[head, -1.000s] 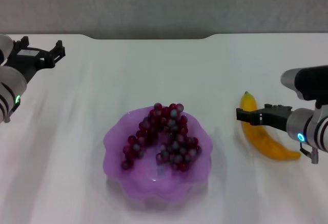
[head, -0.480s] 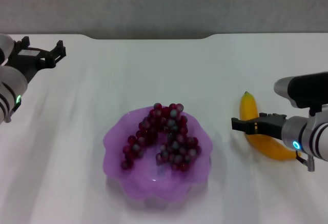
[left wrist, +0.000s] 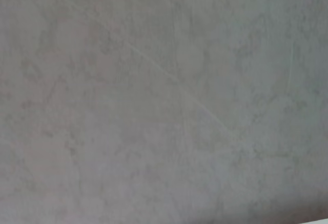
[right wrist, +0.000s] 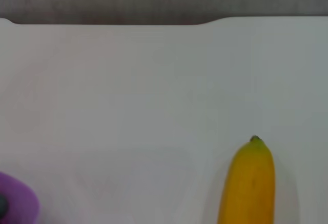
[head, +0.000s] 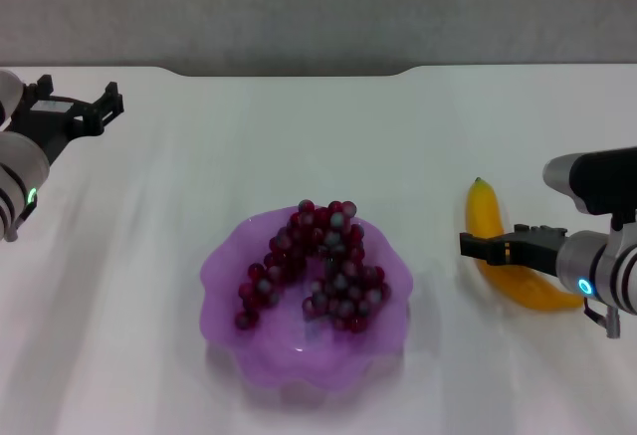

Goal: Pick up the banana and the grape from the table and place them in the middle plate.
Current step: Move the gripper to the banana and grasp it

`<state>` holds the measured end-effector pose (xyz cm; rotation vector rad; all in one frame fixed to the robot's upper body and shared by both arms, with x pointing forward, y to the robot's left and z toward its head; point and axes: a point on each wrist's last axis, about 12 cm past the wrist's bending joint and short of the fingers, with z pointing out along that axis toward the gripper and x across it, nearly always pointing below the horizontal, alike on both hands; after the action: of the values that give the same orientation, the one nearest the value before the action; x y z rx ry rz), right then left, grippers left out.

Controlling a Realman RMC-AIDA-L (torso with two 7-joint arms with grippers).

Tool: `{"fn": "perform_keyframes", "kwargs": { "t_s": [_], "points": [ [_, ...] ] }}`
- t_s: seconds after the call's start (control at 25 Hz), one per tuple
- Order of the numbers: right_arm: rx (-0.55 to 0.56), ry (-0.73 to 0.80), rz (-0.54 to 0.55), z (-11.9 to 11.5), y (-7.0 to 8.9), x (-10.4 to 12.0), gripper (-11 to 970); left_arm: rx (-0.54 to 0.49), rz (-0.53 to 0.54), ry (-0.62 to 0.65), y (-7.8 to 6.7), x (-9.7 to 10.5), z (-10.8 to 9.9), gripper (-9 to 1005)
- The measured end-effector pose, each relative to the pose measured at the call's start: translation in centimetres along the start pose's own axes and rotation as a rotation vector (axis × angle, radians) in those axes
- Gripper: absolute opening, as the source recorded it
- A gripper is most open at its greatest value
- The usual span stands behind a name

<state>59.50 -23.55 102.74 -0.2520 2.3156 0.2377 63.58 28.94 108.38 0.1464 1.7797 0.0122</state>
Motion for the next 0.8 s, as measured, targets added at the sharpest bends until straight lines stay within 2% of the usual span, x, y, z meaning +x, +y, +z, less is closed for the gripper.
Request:
{"fn": "perform_keyframes", "kwargs": {
  "t_s": [0.4,0.8],
  "points": [
    [0.009,0.033,-0.007,0.20,-0.15,1.02,892,0.003,0.001,-0.004,-0.10,-0.17,0.09,894],
    [0.015,0.030,-0.016,0.32,-0.21,0.93,775,0.003,0.001,-0.007,-0.13,-0.23,0.12,893]
  ]
}}
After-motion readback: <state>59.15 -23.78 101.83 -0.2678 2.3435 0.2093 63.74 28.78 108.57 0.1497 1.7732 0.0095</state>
